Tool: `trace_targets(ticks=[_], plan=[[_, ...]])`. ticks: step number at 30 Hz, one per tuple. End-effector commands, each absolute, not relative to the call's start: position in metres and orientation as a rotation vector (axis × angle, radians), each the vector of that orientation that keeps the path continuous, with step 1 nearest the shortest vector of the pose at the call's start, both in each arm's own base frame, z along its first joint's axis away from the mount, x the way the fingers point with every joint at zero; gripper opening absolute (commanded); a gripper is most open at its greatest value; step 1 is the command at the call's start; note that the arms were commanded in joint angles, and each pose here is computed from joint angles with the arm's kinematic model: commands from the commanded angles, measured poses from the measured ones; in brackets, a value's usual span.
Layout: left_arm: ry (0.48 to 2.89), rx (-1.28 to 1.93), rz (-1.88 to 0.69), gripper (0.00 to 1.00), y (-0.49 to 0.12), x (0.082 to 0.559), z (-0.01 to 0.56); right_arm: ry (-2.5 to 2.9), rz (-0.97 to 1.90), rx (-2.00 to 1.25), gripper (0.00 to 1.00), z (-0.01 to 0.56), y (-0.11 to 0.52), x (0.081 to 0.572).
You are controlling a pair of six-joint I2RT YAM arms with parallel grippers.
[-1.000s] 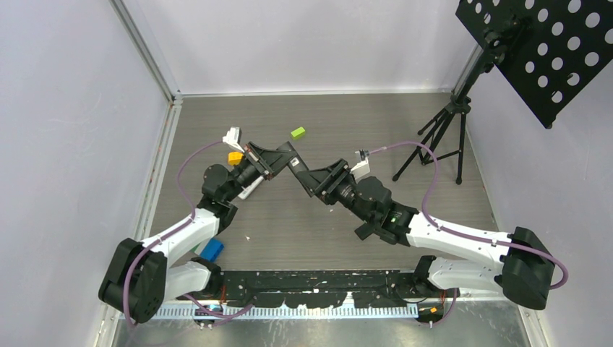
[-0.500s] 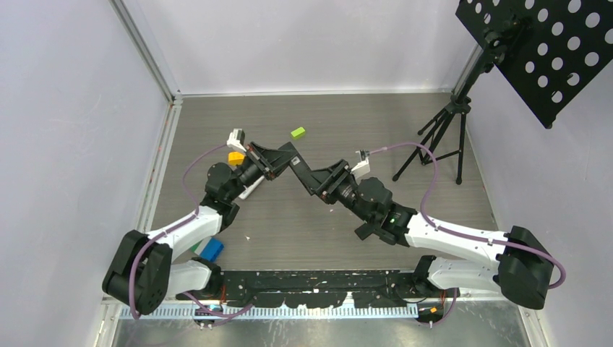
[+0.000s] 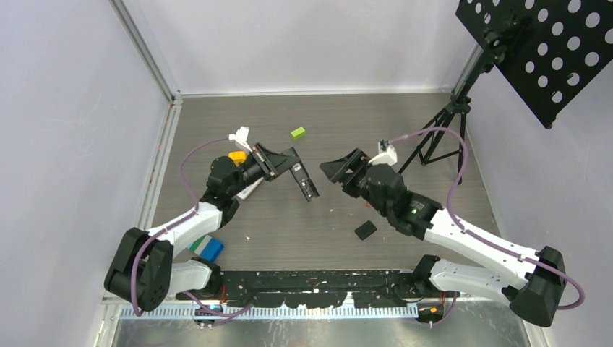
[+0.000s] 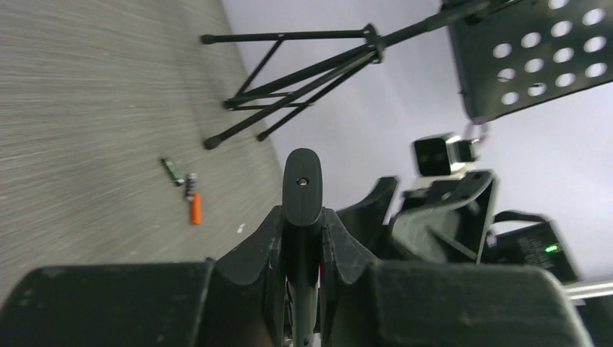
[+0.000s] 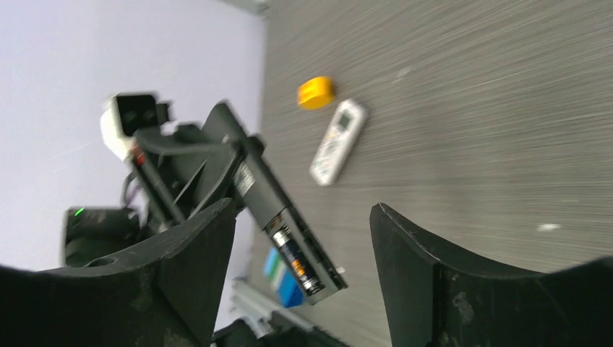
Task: Load the batteries into the remote control
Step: Load the battery into the remote control, then adjust the battery at the center of the board.
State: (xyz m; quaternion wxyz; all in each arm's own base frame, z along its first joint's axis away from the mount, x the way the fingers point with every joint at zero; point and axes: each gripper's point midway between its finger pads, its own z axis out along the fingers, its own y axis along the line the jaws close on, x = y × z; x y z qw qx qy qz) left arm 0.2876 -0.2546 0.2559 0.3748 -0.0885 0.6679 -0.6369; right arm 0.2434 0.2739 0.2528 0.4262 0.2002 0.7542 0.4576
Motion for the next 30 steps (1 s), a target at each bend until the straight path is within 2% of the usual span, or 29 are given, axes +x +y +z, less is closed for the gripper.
trace_targets(ticks=[1, 5, 13, 30], plan=[[1.749, -0.062, -1.486, 0.00, -0.252, 0.289, 0.244, 2.097, 0.561, 0.490, 0.71, 0.210, 0.201, 0.254], [1.783, 0.011, -1.425, 0.00, -0.249, 0.281, 0.230, 2.207, 0.294, 0.526, 0.65, 0.170, 0.156, 0.250], [1.819, 0.114, -1.384, 0.00, -0.247, 0.267, 0.217, 2.354, 0.063, 0.612, 0.58, 0.094, 0.116, 0.247], [1.734, 0.347, -1.570, 0.00, -0.265, 0.241, 0.230, 2.462, -0.062, 0.601, 0.50, 0.039, 0.118, 0.288]])
